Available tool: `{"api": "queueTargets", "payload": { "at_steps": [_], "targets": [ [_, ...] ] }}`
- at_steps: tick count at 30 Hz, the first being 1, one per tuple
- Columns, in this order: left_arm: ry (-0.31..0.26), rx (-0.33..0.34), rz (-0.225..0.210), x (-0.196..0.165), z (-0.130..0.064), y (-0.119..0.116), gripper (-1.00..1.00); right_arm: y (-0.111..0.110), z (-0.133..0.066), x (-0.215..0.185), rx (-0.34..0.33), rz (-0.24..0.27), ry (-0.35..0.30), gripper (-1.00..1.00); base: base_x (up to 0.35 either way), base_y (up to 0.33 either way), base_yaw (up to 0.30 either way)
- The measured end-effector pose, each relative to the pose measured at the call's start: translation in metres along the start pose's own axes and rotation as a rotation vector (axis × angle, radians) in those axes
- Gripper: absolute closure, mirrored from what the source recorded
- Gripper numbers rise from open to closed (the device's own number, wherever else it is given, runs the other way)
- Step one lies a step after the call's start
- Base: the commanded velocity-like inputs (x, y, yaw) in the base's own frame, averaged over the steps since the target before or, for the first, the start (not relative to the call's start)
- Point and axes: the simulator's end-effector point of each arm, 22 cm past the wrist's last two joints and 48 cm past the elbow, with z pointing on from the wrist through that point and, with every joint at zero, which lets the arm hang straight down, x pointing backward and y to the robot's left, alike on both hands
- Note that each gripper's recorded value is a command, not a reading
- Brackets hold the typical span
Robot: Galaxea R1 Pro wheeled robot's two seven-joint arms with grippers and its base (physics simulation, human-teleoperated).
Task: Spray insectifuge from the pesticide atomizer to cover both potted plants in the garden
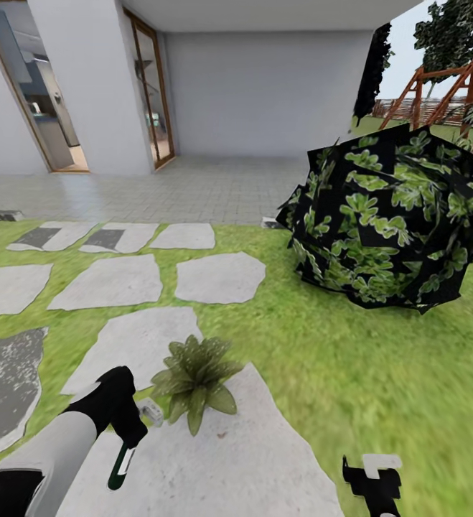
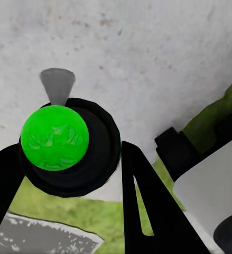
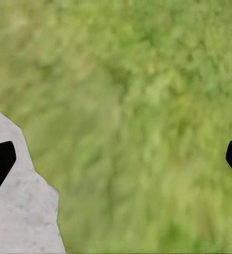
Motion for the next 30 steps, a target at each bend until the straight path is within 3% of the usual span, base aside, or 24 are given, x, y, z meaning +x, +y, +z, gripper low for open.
{"api": "queueTargets", "payload": {
  "at_steps": [7,15,30],
  "targets": [
    [0.007,0.002,-0.002,0.003,0.002,0.0,1.0,0.003,0.0,0.0,-0.004,0.002,0.0,-1.0,0.206,-0.057,0.254],
    [0.049,0.029,-0.006,0.027,0.024,-0.014,1.0,0.004,0.0,0.0,-0.004,0.002,0.0,-1.0,0.015,-0.001,0.035],
    [0.035,0.021,-0.003,0.021,0.022,-0.014,1.0,0.006,-0.001,0.0,-0.009,0.003,0.0,-1.0,0.0,-0.001,0.143]
  ]
}}
